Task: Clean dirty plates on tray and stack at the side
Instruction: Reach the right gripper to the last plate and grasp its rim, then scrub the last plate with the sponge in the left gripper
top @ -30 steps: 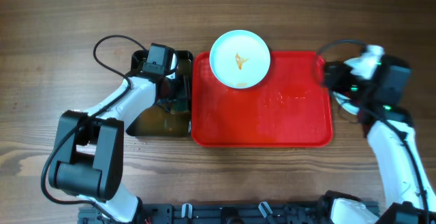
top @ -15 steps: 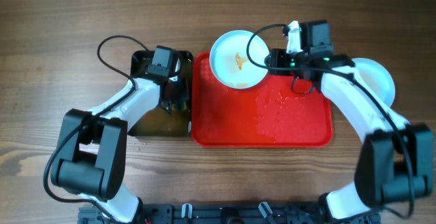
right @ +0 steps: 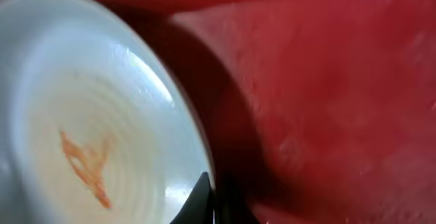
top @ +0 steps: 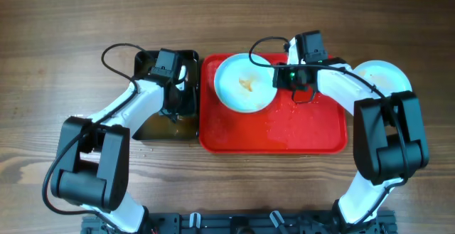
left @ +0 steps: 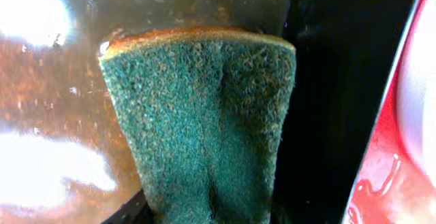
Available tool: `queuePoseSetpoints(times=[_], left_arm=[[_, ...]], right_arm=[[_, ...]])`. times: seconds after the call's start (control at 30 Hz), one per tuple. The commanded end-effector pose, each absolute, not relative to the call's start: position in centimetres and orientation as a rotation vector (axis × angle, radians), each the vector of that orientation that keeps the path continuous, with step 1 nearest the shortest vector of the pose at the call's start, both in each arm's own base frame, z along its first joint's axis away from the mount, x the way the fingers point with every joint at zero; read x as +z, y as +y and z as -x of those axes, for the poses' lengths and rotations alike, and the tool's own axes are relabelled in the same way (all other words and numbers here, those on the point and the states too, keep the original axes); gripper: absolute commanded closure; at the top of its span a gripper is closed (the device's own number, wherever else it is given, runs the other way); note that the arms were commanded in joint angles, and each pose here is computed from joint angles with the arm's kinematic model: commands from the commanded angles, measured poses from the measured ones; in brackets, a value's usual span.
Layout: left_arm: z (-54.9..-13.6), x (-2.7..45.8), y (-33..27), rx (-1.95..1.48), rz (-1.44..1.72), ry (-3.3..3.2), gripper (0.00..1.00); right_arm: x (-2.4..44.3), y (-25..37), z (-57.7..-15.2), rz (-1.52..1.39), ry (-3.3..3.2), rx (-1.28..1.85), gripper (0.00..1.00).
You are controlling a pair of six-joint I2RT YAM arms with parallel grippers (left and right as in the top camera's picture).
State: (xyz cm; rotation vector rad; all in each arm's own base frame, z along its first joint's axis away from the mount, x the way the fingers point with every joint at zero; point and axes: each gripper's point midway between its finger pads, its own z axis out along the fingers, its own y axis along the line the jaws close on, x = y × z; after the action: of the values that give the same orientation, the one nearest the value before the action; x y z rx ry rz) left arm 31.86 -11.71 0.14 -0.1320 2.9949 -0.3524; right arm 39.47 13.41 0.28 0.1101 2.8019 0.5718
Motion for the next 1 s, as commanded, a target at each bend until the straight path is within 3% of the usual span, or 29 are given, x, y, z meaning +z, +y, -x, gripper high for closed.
queuePoseSetpoints(times=[0.0, 0.1, 0.17, 0.2, 0.47, 0.73, 0.97], left_arm=[[-29.2, -2.0, -11.4, -0.355, 0.153, 3.107, 0.62], [-29.1, -2.0, -11.4, -0.354, 0.154, 3.108, 0.68], [-29.2, -2.0, -11.4, -0.355, 0.152, 3.104, 0.90], [-29.3, -2.0, -11.4, -0.356, 0.152, 3.103, 0.96], [-30.1, -0.9, -11.6, -0.368, 0.142, 3.052, 0.96], [-34.0, 7.6, -12.9, -0.484, 0.073, 2.730, 0.96], [-34.3, 7.9, -12.9, -0.488, 0.070, 2.711, 0.96]], right_arm=[[1.3, 13.2, -38.1, -0.119, 2.849, 0.558, 0.96], [2.1, 12.7, -36.0, -0.117, 2.916, 0.533, 0.96], [1.5, 11.9, -34.6, -0.122, 2.978, 0.477, 0.96], [1.4, 11.7, -34.5, -0.122, 2.984, 0.460, 0.96], [1.3, 11.7, -34.2, -0.088, 2.996, 0.455, 0.96], [1.3, 11.7, -34.1, -0.051, 2.996, 0.453, 0.96], [1.3, 11.7, -34.1, -0.050, 2.996, 0.453, 0.96]])
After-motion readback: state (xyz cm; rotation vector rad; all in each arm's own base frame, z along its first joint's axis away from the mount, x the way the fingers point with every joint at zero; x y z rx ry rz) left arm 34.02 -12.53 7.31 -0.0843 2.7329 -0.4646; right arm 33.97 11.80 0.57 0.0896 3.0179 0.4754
